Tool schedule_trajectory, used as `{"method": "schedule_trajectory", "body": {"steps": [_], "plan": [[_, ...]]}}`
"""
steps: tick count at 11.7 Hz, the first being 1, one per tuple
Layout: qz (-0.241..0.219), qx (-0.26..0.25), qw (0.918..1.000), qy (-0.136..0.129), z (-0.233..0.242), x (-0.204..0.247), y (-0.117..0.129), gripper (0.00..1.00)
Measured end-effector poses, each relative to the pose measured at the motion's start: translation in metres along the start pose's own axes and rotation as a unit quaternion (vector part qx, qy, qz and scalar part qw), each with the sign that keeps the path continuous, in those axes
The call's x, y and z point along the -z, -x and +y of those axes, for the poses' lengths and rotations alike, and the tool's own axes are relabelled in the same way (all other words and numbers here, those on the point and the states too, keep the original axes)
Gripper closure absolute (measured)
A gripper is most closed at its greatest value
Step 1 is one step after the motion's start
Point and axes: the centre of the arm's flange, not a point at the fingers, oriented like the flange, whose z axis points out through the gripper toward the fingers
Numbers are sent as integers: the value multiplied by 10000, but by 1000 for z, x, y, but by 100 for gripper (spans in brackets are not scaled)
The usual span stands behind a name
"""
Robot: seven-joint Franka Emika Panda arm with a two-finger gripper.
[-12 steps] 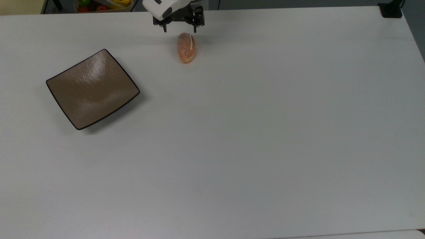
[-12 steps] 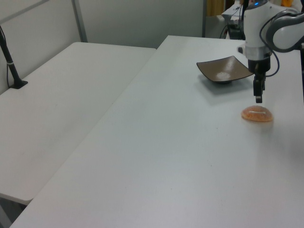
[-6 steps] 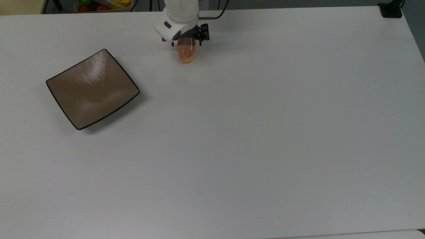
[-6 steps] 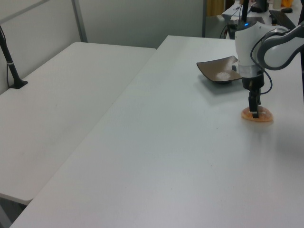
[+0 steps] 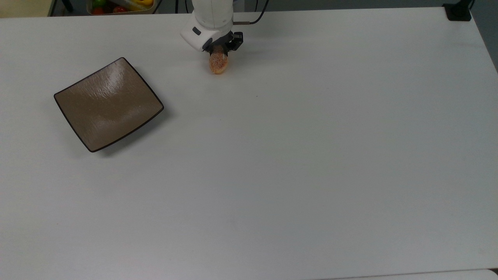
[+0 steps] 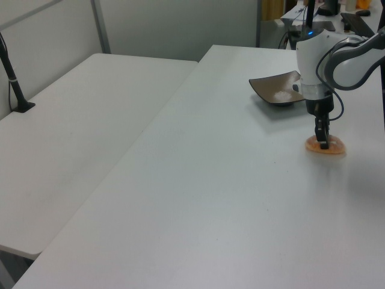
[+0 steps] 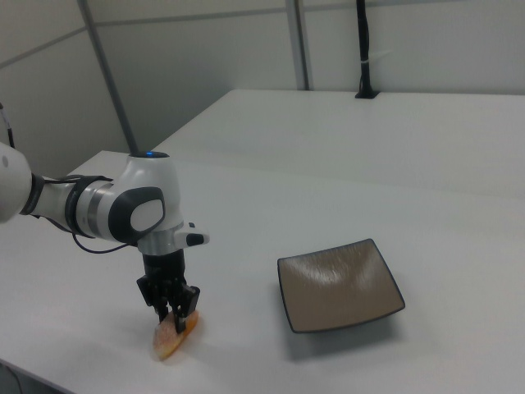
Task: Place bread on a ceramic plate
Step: 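Carry the bread roll over the brown square plate and lower it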
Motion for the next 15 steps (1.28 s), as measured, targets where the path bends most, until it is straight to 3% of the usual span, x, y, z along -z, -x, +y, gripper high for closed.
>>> {"method": "schedule_trajectory", "body": {"steps": [3, 7, 10, 12, 15], "plan": [[236, -47, 9997, 2, 4, 22, -3, 66], [854, -432, 9954, -22, 42, 106, -4, 67], [1281, -854, 9881, -62, 90, 148, -4, 67], [1405, -966, 9853, -78, 131, 159, 0, 67], [1879, -1304, 9735, 8, 194, 165, -8, 67]]}}
